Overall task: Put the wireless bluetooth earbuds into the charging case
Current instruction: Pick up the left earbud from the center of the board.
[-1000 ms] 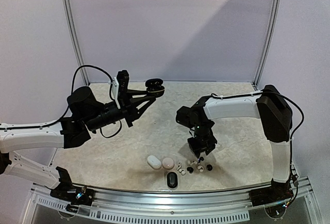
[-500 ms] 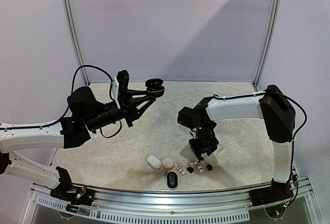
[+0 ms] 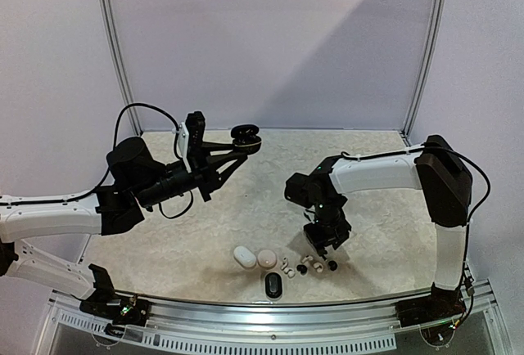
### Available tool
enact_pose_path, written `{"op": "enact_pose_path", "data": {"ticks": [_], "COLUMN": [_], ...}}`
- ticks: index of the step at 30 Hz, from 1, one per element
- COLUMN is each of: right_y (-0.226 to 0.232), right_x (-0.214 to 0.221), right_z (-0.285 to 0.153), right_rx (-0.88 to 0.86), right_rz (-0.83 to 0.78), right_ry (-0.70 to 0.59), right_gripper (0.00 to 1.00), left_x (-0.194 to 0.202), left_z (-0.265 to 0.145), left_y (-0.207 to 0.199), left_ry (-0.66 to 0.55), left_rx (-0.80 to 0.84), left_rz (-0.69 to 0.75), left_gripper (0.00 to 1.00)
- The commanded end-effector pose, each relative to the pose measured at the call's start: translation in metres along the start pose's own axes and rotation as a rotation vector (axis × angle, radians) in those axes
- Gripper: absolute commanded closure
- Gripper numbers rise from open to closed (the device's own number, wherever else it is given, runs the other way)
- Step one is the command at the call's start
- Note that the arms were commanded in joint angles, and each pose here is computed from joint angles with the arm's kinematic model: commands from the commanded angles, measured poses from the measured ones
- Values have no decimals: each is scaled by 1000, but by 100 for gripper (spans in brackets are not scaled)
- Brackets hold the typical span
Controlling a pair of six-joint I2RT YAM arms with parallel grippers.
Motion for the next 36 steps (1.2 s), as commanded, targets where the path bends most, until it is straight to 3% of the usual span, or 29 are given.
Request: {"op": "enact_pose_path", "data": {"ticks": [1, 6, 29, 36], "right_y": [6, 20, 6, 6], "right_x": [-9, -9, 4, -4], "right_z": [-14, -10, 9, 8], "right_rx": [-24, -97, -51, -62], "right_rz": [-51, -27, 38, 38], "right_ry": [-50, -28, 42, 20], "right_gripper": [55, 59, 70, 69], "left_x": [1, 0, -1, -1], "left_z": [0, 0, -4, -3], "left_y": [3, 3, 2, 1], "left_ry": [-12, -12, -17, -16], "left_rx": [-8, -9, -7, -6], "left_rz": [17, 22, 28, 29], "left_gripper": [100, 100, 100, 100]}}
Point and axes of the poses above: each gripper's point midway between its finger pads, its own z axis out along the fingers, its own y axis along the line the jaws close on, x = y × z, the point moved 1 cm from there along -z, back along the fingers, and after that the axes turned 11 degrees about -z, right-handed, at the moved point
